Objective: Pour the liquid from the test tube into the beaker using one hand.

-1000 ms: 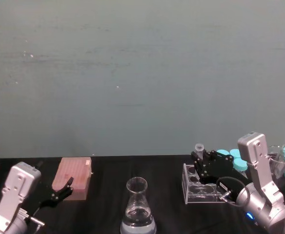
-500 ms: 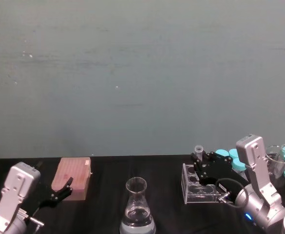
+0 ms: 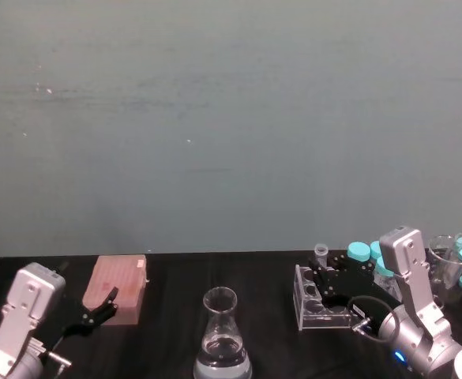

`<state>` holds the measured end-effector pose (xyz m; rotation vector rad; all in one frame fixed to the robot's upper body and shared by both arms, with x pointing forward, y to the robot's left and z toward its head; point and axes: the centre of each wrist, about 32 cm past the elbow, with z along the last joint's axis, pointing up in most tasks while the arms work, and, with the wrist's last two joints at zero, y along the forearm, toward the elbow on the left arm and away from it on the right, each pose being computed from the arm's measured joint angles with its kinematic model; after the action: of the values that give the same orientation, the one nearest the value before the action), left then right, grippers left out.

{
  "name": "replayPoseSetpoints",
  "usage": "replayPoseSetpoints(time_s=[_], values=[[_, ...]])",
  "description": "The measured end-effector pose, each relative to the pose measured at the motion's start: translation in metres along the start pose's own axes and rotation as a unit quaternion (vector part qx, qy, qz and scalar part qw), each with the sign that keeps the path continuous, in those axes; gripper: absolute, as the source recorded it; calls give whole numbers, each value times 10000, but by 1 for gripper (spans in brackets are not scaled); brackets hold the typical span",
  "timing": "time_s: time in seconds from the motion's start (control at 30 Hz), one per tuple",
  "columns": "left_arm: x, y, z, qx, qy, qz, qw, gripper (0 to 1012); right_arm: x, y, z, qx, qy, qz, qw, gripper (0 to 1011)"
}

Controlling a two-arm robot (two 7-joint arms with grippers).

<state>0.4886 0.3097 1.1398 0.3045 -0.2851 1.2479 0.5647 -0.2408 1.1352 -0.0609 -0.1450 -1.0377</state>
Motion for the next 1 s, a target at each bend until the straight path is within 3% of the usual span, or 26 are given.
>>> replayPoseSetpoints(time_s=[1.0], values=[[0, 0, 0, 0, 0, 0, 10000, 1000, 5, 38, -104, -77, 84, 67, 9999, 202]])
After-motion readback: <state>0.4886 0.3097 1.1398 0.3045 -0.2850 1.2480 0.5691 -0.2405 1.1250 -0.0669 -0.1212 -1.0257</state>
